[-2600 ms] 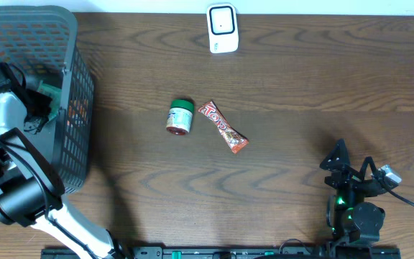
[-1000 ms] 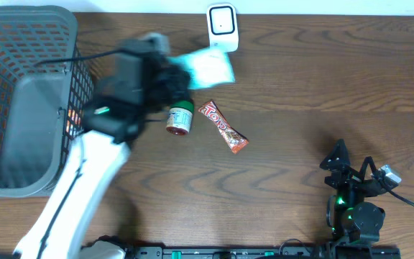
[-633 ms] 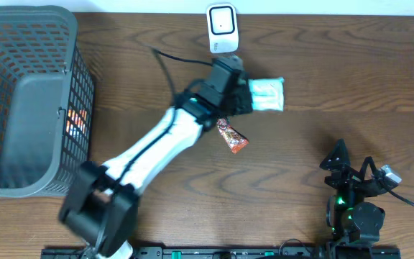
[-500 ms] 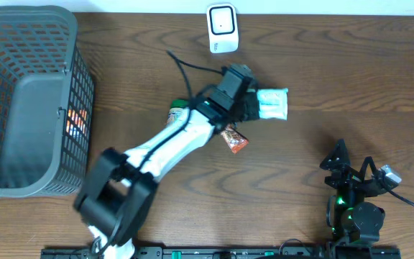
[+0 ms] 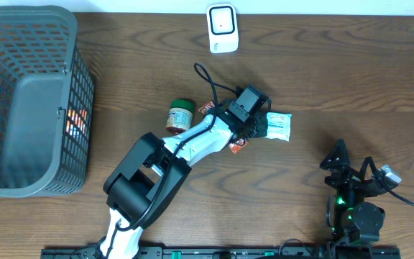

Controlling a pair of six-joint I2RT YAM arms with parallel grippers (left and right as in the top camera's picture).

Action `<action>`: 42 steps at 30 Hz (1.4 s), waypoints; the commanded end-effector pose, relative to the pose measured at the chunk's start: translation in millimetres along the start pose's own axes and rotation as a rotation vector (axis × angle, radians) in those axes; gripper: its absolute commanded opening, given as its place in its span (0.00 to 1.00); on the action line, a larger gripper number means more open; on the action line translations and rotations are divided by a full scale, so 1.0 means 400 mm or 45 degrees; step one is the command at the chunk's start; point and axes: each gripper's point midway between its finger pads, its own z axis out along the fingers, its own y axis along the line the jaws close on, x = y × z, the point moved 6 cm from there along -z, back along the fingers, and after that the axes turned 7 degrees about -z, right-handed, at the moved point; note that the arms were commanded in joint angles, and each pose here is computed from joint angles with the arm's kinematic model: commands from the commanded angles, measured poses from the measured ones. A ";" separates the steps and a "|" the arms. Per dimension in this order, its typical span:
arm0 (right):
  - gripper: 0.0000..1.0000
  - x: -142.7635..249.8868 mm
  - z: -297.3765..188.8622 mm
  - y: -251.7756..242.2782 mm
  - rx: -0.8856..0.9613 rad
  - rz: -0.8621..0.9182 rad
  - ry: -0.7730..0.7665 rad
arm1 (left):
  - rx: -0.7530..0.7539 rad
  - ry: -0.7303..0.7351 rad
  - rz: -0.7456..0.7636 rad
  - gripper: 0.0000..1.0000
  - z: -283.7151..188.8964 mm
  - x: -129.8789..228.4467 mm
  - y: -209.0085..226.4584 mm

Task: Scan the item barcode
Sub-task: 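Hold the wipes pack at the scanner, then place it on the table, then move the left gripper back into the basket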

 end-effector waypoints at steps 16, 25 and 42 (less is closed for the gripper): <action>0.99 0.004 0.000 0.002 -0.004 0.004 0.009 | 0.094 -0.163 0.049 0.91 -0.179 -0.096 -0.051; 0.99 0.004 0.000 0.002 -0.004 0.004 0.009 | 0.184 -0.457 0.107 0.95 -0.488 -0.191 -0.066; 0.99 0.004 0.000 0.002 -0.004 0.004 0.009 | -0.139 -0.982 -0.255 0.99 -0.962 -0.262 0.256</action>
